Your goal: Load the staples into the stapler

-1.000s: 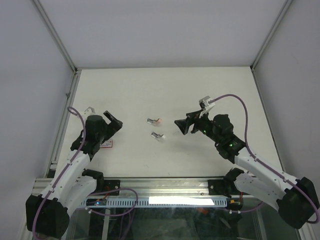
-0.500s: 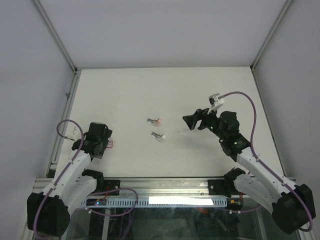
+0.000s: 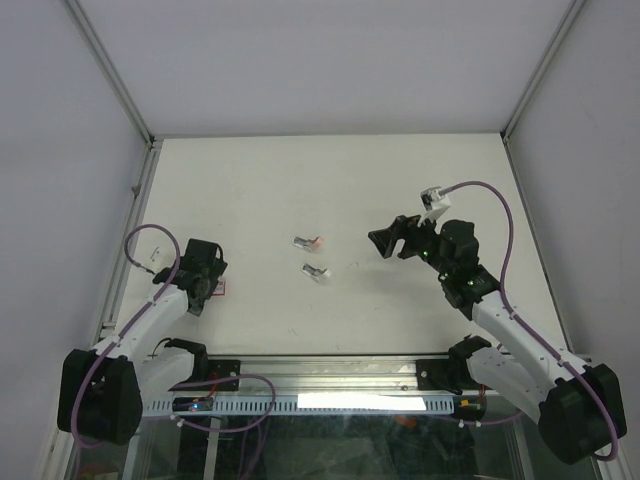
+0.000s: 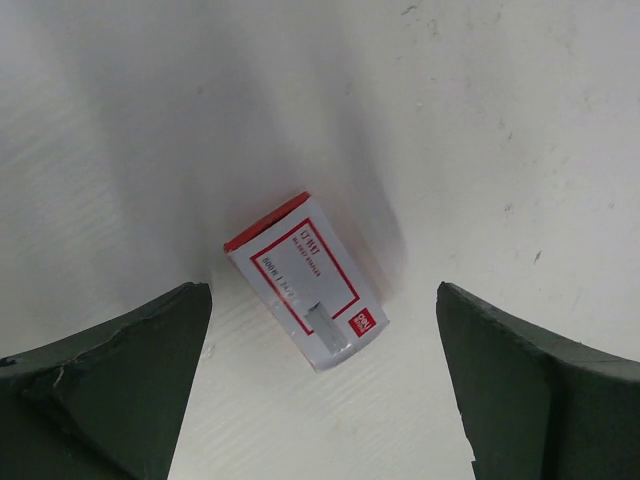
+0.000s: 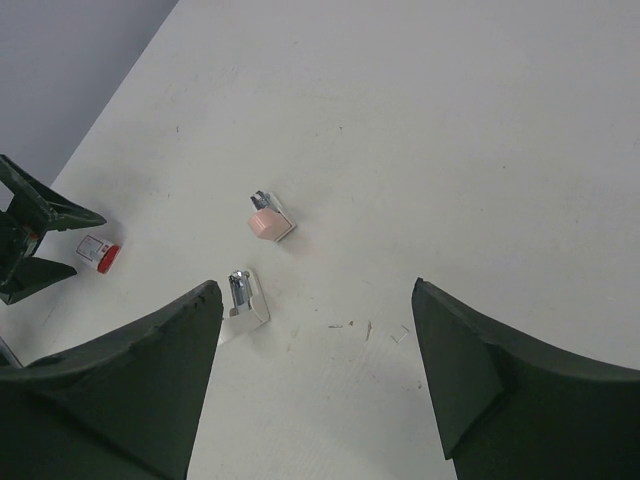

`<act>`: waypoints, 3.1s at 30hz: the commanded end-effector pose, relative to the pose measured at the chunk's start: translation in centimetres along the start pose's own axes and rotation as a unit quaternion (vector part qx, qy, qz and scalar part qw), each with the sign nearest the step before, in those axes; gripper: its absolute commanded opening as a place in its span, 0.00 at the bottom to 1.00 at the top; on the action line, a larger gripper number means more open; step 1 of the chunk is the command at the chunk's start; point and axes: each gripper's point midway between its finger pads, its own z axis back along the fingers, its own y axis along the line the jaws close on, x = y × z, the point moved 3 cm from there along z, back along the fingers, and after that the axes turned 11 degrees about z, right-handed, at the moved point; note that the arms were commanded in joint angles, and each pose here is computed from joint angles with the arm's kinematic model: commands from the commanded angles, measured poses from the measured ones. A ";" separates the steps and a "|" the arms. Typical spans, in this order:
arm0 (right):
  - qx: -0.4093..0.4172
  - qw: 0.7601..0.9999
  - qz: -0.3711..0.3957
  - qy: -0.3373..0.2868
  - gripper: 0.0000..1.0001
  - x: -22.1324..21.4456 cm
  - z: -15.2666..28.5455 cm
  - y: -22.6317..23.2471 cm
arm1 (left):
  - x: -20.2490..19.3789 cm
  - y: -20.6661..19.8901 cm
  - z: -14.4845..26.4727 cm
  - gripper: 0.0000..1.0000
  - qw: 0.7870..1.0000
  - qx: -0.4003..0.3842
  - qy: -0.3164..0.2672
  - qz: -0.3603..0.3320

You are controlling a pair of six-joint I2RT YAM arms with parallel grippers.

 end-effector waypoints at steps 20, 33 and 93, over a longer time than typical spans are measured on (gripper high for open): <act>0.005 1.000 -0.005 -0.027 0.79 1.5 0.3 -0.2 | -3.3 -10.6 1.0 0.98 0.953 -0.165 0.015 -0.254; -0.005 0.999 -0.022 -0.026 0.79 1.7 0.2 -0.4 | -1.7 -5.9 0.5 0.78 0.970 -0.085 -0.013 -0.229; 0.148 0.969 -0.142 0.141 0.66 0.4 -0.5 4.6 | -20.0 -8.5 15.9 0.36 0.611 -0.454 0.228 -0.607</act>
